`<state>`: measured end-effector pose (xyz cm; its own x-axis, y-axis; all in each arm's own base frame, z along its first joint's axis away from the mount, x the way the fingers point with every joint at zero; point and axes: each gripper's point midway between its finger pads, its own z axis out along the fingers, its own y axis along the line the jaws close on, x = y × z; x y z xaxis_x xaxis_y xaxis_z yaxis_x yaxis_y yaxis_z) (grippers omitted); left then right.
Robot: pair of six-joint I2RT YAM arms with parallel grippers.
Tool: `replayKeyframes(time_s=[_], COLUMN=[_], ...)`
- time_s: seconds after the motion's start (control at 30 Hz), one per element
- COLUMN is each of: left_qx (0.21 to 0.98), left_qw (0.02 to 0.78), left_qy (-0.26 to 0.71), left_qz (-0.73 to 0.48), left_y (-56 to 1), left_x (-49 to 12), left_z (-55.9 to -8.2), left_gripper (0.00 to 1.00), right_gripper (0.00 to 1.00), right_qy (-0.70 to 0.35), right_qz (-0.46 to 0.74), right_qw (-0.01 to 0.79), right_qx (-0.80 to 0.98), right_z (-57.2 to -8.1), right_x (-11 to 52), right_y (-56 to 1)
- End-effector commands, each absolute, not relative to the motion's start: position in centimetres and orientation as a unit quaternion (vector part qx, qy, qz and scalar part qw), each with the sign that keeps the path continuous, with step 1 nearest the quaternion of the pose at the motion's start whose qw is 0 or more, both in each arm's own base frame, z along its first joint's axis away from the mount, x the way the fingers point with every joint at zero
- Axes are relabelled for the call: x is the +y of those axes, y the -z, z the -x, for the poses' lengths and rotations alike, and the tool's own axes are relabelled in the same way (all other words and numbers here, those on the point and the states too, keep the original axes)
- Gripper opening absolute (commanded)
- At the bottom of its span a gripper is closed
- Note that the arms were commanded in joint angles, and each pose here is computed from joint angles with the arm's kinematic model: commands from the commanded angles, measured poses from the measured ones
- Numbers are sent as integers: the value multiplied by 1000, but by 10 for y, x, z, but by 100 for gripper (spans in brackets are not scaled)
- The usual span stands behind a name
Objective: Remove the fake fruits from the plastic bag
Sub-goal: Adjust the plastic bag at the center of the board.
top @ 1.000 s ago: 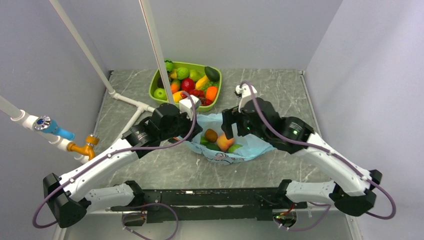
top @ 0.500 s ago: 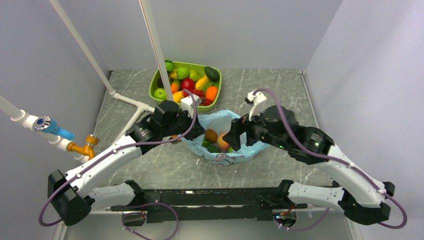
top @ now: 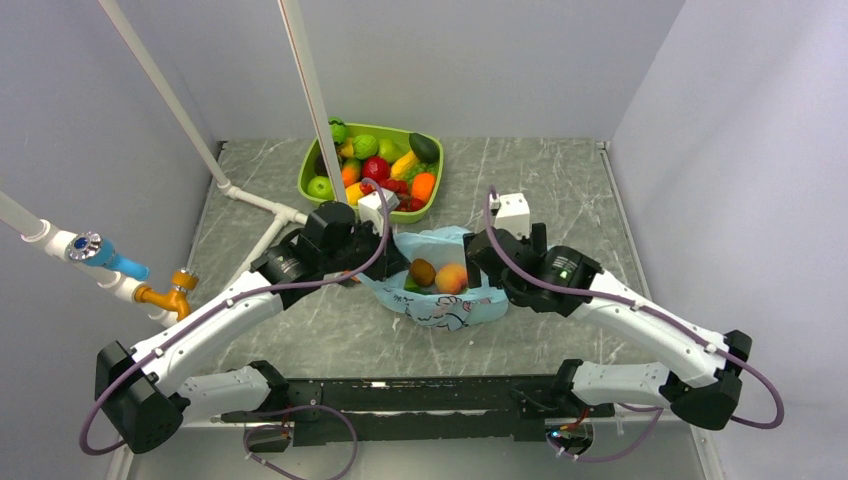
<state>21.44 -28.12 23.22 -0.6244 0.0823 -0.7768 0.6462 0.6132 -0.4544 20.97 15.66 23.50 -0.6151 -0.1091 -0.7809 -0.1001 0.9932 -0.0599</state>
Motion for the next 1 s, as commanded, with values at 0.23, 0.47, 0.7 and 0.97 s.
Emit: replayKeyframes(time_s=[0.23,0.47,0.7,0.97], left_qx=[788,753,719,642], left_qw=[377,418,421,386], left_qy=[427,446,520,646], left_qz=[-233,-243,-186,-151], left_y=[-252,-258,-307,-362], left_x=[-291,-286,-293,-301], left_z=[-207,-211,-255,-306], left_gripper=[0,0,0,0], right_gripper=[80,0,0,0], right_qy=[46,-61,-271,-383], right_qz=[48,105,105,69], right_qw=[518,545,527,512], right_qx=[852,830,799,766], right_z=[-251,-251,-273,-297], right_x=[170,195,185,152], right_y=[-218,-237,-285,-336])
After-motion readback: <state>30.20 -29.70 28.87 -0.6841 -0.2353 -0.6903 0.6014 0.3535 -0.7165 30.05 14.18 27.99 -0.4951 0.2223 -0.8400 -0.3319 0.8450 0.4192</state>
